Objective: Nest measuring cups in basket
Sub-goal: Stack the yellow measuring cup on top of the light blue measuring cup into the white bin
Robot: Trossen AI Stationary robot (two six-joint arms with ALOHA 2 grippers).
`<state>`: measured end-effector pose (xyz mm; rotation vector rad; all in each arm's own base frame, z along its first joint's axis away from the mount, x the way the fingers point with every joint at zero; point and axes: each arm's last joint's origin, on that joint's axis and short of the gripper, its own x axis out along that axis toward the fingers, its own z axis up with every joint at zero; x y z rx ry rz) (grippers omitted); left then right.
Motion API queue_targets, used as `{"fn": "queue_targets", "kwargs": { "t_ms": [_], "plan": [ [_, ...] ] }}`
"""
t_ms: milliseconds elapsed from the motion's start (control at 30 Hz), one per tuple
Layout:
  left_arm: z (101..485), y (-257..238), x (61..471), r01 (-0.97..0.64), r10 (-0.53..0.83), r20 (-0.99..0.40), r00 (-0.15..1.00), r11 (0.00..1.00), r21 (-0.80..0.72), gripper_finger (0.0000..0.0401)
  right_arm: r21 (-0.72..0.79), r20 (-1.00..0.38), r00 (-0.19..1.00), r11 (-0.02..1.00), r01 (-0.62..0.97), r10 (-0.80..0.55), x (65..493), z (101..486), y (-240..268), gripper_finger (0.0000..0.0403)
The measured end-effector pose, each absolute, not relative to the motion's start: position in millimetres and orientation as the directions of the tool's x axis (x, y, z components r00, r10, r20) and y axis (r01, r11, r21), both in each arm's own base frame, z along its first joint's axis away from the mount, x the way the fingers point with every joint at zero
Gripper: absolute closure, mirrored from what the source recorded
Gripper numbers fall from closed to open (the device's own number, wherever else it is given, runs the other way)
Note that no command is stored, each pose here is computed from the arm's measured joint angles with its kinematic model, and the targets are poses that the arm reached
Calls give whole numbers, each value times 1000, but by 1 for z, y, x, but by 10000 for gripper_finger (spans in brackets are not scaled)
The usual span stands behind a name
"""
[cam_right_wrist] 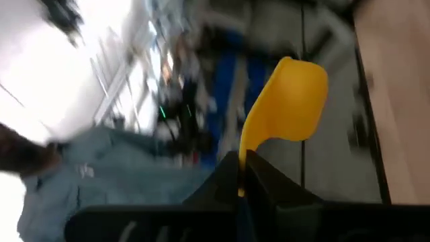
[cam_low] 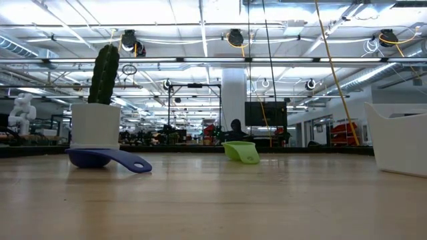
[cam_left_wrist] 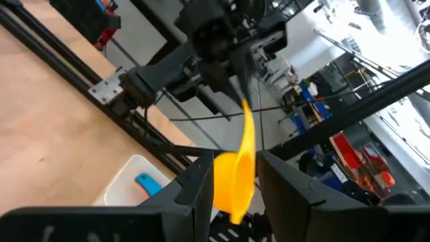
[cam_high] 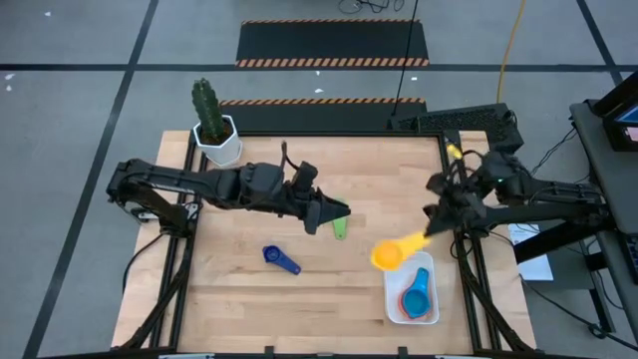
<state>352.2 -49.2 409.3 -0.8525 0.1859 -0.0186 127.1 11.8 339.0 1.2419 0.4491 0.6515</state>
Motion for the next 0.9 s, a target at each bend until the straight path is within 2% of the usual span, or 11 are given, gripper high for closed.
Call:
{"fn": "queue_targets", "kwargs": {
  "t_ms": [200, 433, 667, 900],
  "plan": [
    [409, -56, 352, -51, -107, -159, 981, 655, -754, 283, 990, -126, 516, 140, 12, 847, 126, 312, 16, 403],
    [408, -62, 351, -39, -123, -160, 979, 662, -749, 283, 974, -226, 419, 188, 130, 879, 134, 288, 17, 403],
    [407, -62, 350, -50, -124, -176, 977, 664, -746, 283, 959, -278, 349, 239, 152, 895, 152, 269, 17, 403],
    [407, -62, 350, -50, -124, -176, 977, 665, -746, 283, 958, -285, 245, 279, 59, 927, 163, 248, 21, 403]
  ]
}}
